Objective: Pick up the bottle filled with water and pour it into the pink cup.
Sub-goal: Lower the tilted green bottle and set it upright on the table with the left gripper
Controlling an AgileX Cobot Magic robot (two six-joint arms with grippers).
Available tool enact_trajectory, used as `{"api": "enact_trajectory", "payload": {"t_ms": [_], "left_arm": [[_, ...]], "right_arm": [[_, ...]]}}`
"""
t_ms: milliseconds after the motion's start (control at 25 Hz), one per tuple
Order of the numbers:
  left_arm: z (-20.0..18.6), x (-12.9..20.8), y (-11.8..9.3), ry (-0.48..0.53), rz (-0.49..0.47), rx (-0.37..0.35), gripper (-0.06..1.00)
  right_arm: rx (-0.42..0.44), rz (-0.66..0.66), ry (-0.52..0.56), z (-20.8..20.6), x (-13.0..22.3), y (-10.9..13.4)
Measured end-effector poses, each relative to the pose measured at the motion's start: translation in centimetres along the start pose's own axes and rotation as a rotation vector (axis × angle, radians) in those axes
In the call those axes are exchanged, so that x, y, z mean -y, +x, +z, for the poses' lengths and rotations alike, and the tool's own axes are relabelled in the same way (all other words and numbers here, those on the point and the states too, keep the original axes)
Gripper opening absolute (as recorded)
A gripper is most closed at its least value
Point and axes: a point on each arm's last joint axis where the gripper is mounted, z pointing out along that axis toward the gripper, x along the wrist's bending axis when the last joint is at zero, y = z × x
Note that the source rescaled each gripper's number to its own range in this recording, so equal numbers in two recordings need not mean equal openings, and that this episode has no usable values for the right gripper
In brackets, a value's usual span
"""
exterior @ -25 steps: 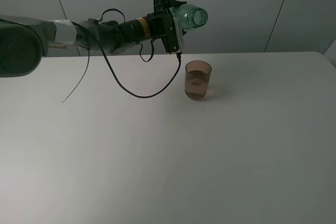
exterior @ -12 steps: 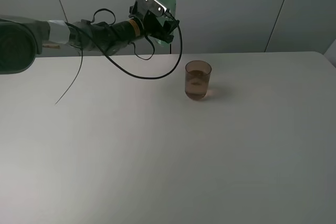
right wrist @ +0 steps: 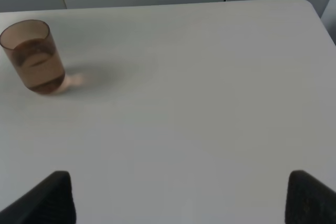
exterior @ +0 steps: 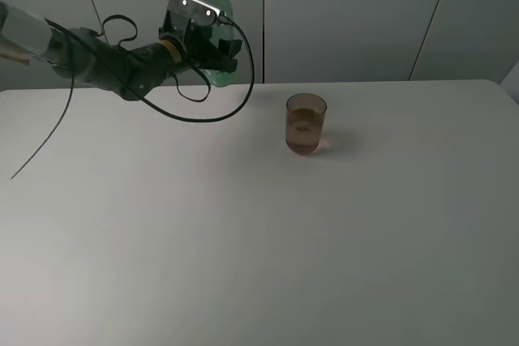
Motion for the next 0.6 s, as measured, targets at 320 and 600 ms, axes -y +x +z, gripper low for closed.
{"api": "enact_trajectory", "payload": {"t_ms": [320,600], "left_arm": [[-7.1,1.0,2.3,0.056,-0.036,-0.132,0.00],[-10.1,4.0,2.5,0.135,-0.124,-0.206,0.00]], "right_arm": [[0.000,0.000,0.000,0.0,0.0,0.0],[0.000,0.000,0.000,0.0,0.0,0.0]]}}
